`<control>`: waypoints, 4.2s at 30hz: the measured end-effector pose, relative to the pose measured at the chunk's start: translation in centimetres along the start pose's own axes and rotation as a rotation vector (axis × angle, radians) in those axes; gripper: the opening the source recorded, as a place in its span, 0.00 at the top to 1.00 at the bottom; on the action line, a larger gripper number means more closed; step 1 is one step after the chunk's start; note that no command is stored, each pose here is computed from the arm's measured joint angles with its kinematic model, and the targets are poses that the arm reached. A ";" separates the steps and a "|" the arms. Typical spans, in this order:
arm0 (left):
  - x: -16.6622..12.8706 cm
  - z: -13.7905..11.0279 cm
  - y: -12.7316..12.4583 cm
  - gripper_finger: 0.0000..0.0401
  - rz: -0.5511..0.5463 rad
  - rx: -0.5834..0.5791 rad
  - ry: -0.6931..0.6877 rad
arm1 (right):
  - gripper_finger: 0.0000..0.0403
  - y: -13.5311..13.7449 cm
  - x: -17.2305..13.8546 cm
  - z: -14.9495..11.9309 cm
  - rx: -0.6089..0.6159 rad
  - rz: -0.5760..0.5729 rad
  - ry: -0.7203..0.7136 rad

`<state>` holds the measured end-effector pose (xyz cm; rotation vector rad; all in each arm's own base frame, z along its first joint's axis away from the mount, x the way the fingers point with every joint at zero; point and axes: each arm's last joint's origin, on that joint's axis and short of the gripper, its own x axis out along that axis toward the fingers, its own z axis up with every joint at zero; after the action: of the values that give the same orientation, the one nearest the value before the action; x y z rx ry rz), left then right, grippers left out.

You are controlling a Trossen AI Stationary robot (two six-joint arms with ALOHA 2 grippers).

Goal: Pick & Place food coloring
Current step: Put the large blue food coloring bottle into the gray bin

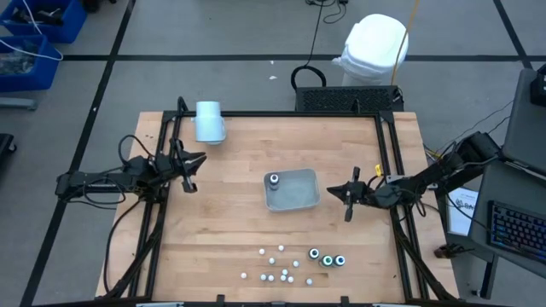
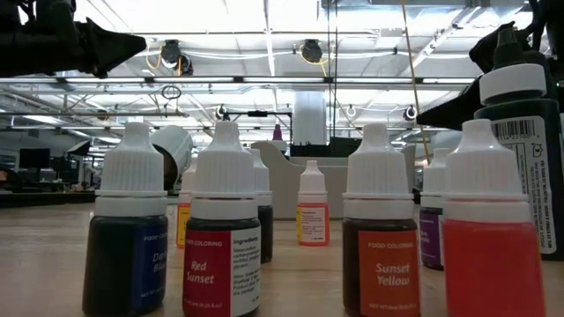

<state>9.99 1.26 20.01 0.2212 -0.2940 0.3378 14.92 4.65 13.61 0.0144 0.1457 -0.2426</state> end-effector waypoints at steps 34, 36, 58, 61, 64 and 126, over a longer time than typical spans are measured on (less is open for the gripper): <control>0.0 0.0 0.0 0.86 0.004 -0.043 -0.002 | 0.99 0.0 0.0 0.8 -0.024 0.002 -0.067; 0.0 0.0 0.0 0.86 0.004 -0.043 -0.002 | 0.99 0.0 0.0 0.8 -0.020 0.002 -0.067; 0.0 0.2 0.1 0.86 0.009 -0.109 -0.026 | 0.99 0.0 -0.3 3.0 0.104 0.055 -0.268; 0.0 0.4 0.1 0.86 0.012 -0.105 -0.039 | 0.99 0.1 -0.3 3.0 0.100 0.055 -0.264; 0.0 0.5 0.1 0.86 0.013 -0.119 -0.050 | 0.99 0.1 -0.2 2.9 0.088 0.054 -0.247; 0.0 0.2 0.1 0.86 0.008 -0.060 -0.026 | 0.99 5.9 3.0 12.1 -0.248 0.118 0.131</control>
<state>9.90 1.26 20.26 0.1658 -0.3303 0.3333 20.90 9.25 25.09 -0.2068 0.3040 -0.1041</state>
